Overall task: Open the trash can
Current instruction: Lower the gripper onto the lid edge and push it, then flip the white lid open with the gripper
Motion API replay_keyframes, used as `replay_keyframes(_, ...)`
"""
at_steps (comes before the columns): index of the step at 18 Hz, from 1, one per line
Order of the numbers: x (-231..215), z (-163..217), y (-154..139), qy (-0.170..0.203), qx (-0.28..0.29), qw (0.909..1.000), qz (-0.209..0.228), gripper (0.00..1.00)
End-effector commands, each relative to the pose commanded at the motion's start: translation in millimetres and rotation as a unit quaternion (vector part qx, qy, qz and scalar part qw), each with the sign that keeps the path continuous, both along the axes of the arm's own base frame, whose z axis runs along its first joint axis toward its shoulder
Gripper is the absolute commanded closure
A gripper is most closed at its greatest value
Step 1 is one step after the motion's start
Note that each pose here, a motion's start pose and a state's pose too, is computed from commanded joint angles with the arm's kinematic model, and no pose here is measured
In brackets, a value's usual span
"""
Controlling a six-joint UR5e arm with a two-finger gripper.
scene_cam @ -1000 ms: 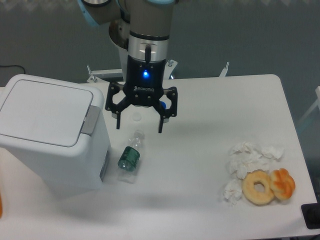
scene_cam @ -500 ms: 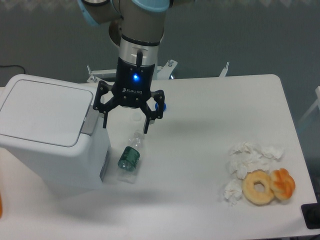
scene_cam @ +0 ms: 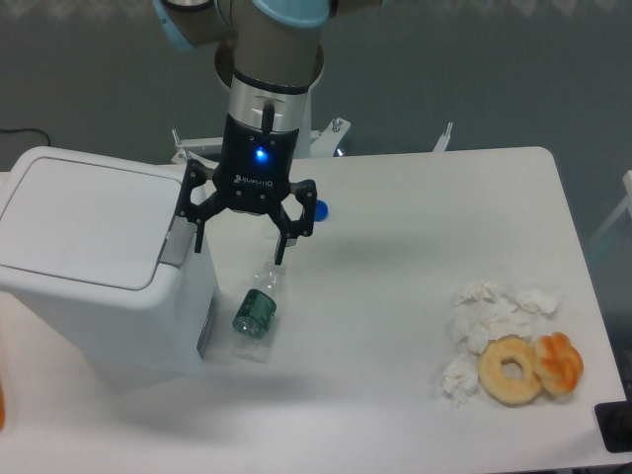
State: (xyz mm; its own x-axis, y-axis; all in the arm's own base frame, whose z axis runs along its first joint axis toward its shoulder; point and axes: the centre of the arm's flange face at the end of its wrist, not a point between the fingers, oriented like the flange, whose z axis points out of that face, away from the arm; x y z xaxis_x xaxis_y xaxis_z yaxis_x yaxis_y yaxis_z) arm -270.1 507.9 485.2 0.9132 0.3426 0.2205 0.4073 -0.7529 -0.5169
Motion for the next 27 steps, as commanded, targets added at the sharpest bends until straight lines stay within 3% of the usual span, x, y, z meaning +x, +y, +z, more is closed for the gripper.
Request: replay_keyframes(27,5.6,-12.8,0.0,-0.008,-0.01,0.9999,-0.003,0.0)
